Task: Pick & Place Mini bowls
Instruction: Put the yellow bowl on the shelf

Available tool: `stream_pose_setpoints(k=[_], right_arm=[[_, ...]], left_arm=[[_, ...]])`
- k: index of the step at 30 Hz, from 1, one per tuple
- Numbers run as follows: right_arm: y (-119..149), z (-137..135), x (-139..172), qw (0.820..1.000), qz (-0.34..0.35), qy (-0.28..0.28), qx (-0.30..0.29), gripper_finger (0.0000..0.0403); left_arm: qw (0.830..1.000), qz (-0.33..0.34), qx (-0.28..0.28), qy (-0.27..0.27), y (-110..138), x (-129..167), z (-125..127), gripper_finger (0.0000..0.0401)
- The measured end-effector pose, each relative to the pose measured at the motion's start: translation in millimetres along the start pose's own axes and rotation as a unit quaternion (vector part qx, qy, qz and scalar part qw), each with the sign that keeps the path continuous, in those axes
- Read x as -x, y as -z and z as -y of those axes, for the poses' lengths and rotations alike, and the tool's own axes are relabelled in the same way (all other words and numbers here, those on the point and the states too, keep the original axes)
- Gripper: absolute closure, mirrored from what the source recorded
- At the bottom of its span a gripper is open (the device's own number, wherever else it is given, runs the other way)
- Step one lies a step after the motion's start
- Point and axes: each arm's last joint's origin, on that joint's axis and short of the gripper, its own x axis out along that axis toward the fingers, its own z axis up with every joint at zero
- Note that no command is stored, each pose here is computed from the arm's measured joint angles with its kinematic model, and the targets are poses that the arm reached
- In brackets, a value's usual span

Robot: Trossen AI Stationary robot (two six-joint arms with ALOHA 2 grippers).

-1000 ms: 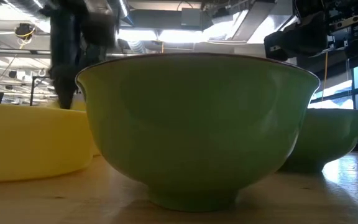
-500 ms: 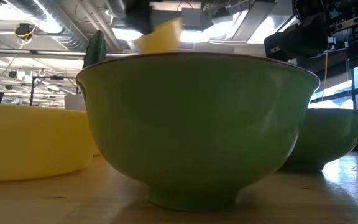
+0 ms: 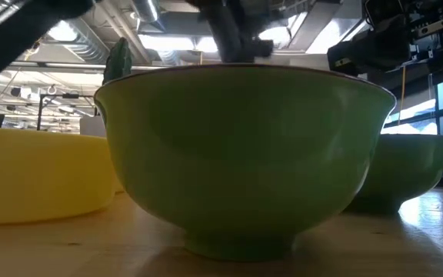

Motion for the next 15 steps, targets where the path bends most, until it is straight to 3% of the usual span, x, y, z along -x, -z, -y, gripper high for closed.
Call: stream_pose_setpoints(k=[4,15], right_arm=[[0.0,0.0,0.0,1.0,0.0,0.0,-0.002,0.0384],[-1.5,-0.2,0.0,1.0,0.008,-0.007,0.007,0.0384]], left_arm=[[1.0,-0.028,0.006,0.0,-0.8,-35.9,-10.6,0.0398],[0.999,-0.037,0.015,-0.022,-0.4,-68.6,-32.9,0.0398]])
